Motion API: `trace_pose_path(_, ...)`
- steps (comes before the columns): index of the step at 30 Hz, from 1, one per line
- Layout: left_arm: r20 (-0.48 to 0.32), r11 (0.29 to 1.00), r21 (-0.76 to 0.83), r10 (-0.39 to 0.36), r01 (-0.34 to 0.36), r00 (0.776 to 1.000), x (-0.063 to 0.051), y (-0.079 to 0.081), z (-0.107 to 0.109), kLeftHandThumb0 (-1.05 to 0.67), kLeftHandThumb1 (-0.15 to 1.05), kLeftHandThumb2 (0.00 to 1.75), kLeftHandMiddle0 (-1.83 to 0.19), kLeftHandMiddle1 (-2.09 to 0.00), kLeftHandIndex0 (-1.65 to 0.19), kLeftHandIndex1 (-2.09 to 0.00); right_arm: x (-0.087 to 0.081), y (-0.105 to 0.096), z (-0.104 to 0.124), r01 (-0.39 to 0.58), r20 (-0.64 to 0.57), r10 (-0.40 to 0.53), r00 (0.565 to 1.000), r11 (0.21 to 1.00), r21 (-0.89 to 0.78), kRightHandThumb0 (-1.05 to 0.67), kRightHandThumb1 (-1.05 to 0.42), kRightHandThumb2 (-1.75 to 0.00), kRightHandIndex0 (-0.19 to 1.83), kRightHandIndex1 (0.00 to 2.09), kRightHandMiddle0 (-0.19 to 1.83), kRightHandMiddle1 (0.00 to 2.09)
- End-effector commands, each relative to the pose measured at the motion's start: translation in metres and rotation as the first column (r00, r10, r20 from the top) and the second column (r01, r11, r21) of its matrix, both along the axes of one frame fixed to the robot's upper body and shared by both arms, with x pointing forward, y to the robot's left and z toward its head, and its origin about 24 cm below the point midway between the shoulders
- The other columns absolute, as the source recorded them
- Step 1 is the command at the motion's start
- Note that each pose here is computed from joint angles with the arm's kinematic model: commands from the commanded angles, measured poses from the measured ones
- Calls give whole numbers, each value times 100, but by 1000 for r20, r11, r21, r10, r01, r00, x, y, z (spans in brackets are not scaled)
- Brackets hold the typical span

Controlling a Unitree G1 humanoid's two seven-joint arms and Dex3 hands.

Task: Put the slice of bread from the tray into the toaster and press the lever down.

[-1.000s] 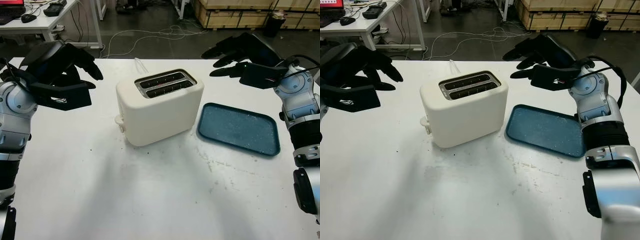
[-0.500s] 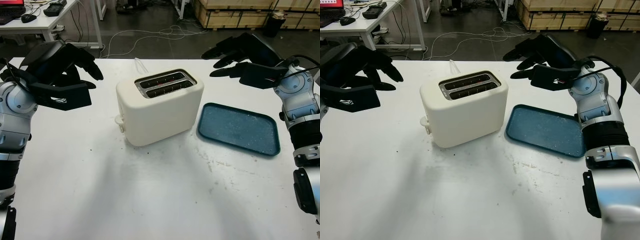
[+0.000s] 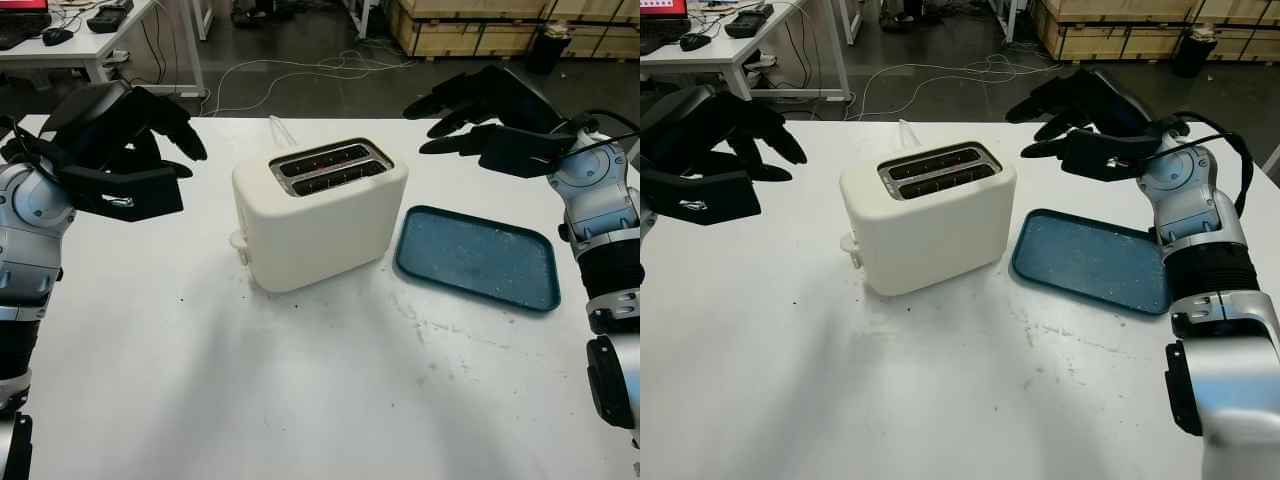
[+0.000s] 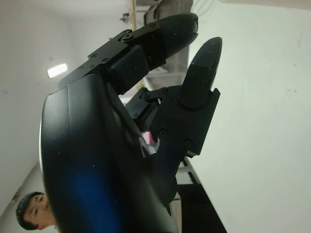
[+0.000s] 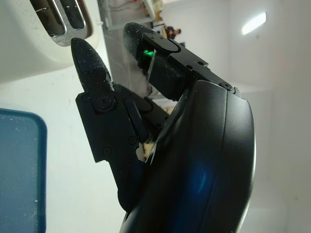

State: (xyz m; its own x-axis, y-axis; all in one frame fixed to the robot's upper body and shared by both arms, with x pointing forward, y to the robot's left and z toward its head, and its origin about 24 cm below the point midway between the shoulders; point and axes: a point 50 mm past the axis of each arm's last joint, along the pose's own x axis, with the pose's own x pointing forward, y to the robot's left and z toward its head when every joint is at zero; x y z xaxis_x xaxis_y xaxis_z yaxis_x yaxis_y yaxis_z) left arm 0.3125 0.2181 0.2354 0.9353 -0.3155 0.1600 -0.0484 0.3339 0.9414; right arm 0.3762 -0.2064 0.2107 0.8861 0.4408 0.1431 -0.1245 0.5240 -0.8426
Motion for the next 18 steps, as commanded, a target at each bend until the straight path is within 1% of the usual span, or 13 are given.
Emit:
trace_pose_path(1, 8, 1000, -2, 2, -2, 1000, 0, 1, 2, -34, 78, 0, -90, -108, -99, -56, 1, 2, 10, -8, 30, 8, 1000, 1000, -5, -46, -74, 0, 98, 39, 103, 1)
trace_pose_path(2, 9, 1000, 1, 1, -1, 1000, 0, 1, 2, -34, 78, 0, -90, -108, -99, -57, 1, 2, 10, -10, 28, 10, 1000, 1000, -2, -46, -74, 0, 92, 49, 103, 1)
trace_pose_path(5, 11, 1000, 6, -1, 1, 1000, 0, 1, 2, -34, 78, 0, -91, -108, -99, -58, 1, 2, 9, -14, 27, 14, 1000, 1000, -1, -45, -74, 0, 87, 58, 103, 1)
trace_pose_path(13, 2, 1000, 1, 5, -5, 1000, 0, 0, 2, -35, 79, 0, -90, -108, -97, -59, 1, 3, 8, -16, 23, 16, 1000, 1000, 1, -45, -74, 0, 83, 63, 102, 0)
trace_pose_path(18, 10, 1000, -4, -3, 3, 1000, 1, 0, 1, -34, 78, 0, -91, -109, -97, -60, 1, 1, 8, -18, 14, 18, 1000, 1000, 15, -45, -74, 0, 82, 65, 102, 0)
